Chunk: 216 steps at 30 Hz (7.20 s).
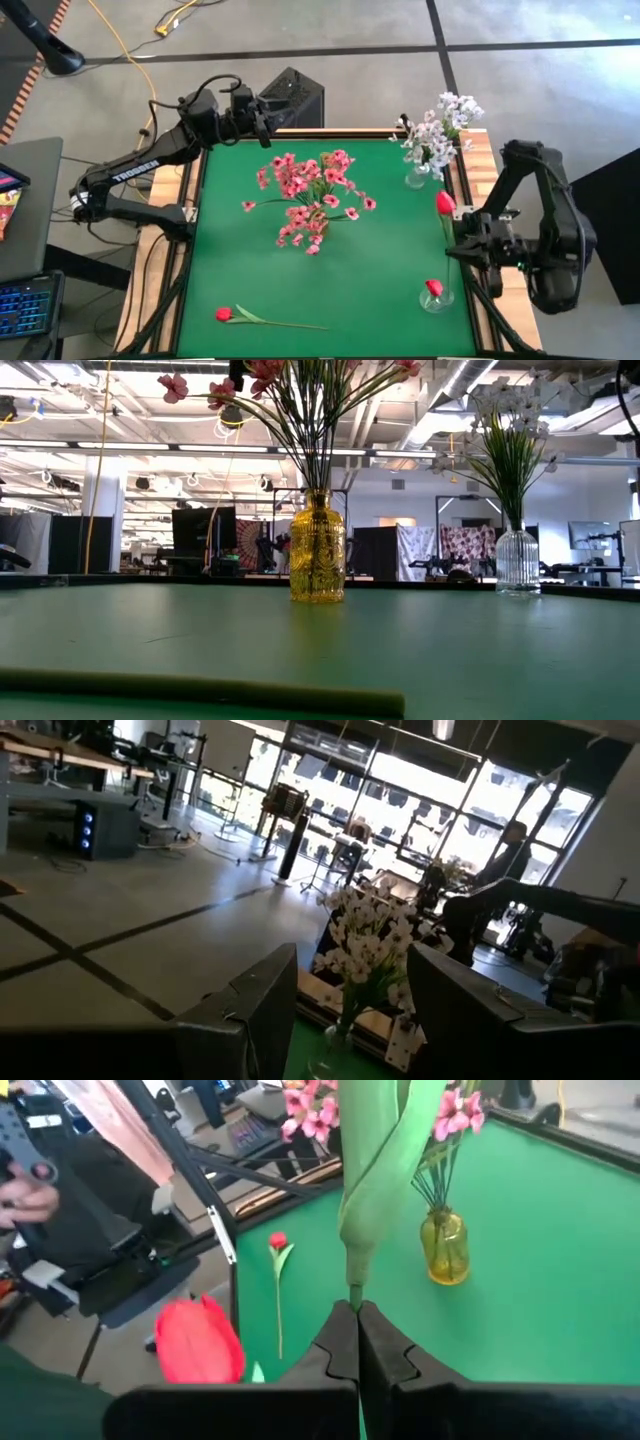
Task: Sort flowers into vase by color
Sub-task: Put the red flower into the bottom transparent vase
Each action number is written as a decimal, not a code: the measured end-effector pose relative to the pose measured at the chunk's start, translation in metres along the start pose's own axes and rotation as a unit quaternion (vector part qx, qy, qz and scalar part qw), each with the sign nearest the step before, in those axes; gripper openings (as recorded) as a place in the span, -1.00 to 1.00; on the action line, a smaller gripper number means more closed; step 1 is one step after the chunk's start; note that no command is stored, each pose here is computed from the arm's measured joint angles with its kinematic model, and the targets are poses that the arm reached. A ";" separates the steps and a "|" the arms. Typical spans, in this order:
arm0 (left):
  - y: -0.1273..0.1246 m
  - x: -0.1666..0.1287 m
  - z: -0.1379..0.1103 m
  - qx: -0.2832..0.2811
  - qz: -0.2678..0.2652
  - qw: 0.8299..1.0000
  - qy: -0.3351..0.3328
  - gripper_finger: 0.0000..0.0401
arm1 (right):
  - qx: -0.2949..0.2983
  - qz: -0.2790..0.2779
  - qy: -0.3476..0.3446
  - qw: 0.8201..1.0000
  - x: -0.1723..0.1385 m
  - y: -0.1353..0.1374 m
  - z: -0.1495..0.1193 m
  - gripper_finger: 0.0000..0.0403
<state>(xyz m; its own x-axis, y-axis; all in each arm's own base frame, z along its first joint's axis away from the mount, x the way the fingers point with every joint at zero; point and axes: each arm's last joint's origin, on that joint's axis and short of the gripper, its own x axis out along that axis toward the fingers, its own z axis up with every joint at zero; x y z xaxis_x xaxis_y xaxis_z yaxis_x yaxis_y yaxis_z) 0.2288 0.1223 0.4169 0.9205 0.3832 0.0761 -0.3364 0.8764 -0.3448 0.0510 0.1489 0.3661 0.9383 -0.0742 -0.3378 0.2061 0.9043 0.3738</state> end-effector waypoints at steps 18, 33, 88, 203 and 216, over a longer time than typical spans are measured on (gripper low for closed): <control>-0.001 -0.001 0.000 -0.007 -0.021 1.000 0.009 -0.11 | -0.060 0.001 -0.019 0.998 0.013 0.004 -0.070 -0.92; -0.006 -0.012 0.009 0.016 -0.033 0.999 -0.008 -0.11 | -0.009 0.007 0.043 0.999 0.013 0.008 -0.075 -0.65; -0.003 -0.087 -0.089 0.129 0.126 0.792 0.584 -0.11 | 0.067 0.034 0.170 0.983 0.005 -0.024 -0.027 -0.60; -0.264 -0.109 -0.256 0.196 -0.148 0.773 0.585 -1.00 | -0.028 0.042 0.219 0.974 0.016 -0.021 -0.025 -0.60; -0.254 -0.070 -0.119 -0.059 -0.215 0.863 0.452 -1.00 | -0.153 0.067 0.125 0.978 0.014 -0.012 0.026 -0.60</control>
<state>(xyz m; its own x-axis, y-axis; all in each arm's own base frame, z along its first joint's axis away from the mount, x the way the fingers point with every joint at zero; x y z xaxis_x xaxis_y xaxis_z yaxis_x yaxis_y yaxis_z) 0.2731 -0.1621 0.3883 0.7515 -0.4027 -0.5225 0.0495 0.8242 -0.5641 0.0690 0.1263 0.3790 0.8460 0.1244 -0.5185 -0.0427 0.9851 0.1667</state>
